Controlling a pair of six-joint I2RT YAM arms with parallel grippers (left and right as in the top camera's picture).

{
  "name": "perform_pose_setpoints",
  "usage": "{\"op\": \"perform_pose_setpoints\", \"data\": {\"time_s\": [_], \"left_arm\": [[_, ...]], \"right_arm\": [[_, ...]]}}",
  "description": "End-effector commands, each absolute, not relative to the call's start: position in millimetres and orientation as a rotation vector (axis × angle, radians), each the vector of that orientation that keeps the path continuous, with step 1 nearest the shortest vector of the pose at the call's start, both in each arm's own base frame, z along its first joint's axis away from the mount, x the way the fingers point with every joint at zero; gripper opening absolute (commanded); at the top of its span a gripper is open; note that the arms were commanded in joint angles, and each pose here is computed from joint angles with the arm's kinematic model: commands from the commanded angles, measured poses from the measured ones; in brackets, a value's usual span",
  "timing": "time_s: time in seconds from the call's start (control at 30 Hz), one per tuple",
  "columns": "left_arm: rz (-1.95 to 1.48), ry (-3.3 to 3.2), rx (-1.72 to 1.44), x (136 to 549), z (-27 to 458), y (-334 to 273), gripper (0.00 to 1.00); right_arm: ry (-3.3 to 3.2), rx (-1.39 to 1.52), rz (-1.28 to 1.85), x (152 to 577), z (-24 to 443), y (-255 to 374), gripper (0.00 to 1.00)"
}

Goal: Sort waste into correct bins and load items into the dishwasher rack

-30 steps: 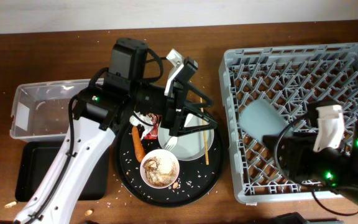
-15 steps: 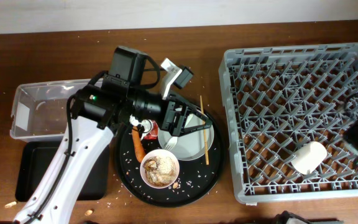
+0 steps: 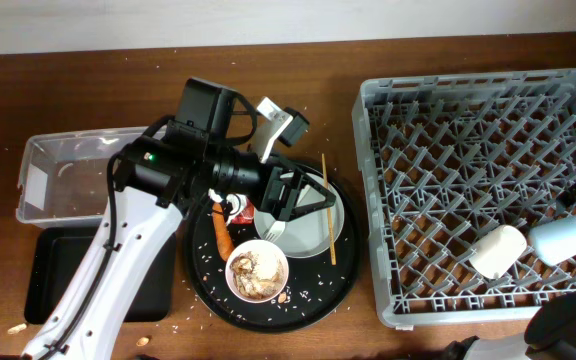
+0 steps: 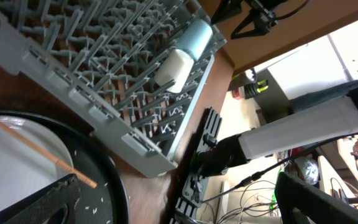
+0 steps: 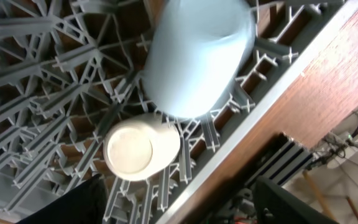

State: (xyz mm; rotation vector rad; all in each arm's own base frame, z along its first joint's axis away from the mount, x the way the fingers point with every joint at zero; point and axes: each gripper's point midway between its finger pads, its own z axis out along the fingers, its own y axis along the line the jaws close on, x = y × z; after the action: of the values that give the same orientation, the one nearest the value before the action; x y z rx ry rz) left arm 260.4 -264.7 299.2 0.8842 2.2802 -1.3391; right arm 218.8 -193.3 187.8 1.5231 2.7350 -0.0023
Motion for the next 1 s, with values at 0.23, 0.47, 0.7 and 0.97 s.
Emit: {"op": "perform_pose_setpoints", "data": {"time_s": [0.23, 0.47, 0.7, 0.97], "left_arm": [[-1.218, 2.313, 0.890, 263.8, 291.7, -255.1, 0.99], [-0.278, 2.652, 0.556, 303.5, 216.0, -203.2, 0.84], [-0.206, 2.826, 0.538, 309.5, 149.5, -223.1, 0.65], [-0.076, 2.881, 0.349, 319.9, 131.3, -215.2, 0.58]], "right_arm": [[2.567, 1.163, 0.291, 237.5, 251.2, -146.6, 0.75], [2.208, 0.588, 0.484, 196.3, 368.0, -28.1, 0.75], [2.230, 0.273, 0.491, 168.8, 376.2, 23.8, 0.65], [2.364, 0.044, 0.497, 160.7, 358.6, 44.9, 0.66]]}}
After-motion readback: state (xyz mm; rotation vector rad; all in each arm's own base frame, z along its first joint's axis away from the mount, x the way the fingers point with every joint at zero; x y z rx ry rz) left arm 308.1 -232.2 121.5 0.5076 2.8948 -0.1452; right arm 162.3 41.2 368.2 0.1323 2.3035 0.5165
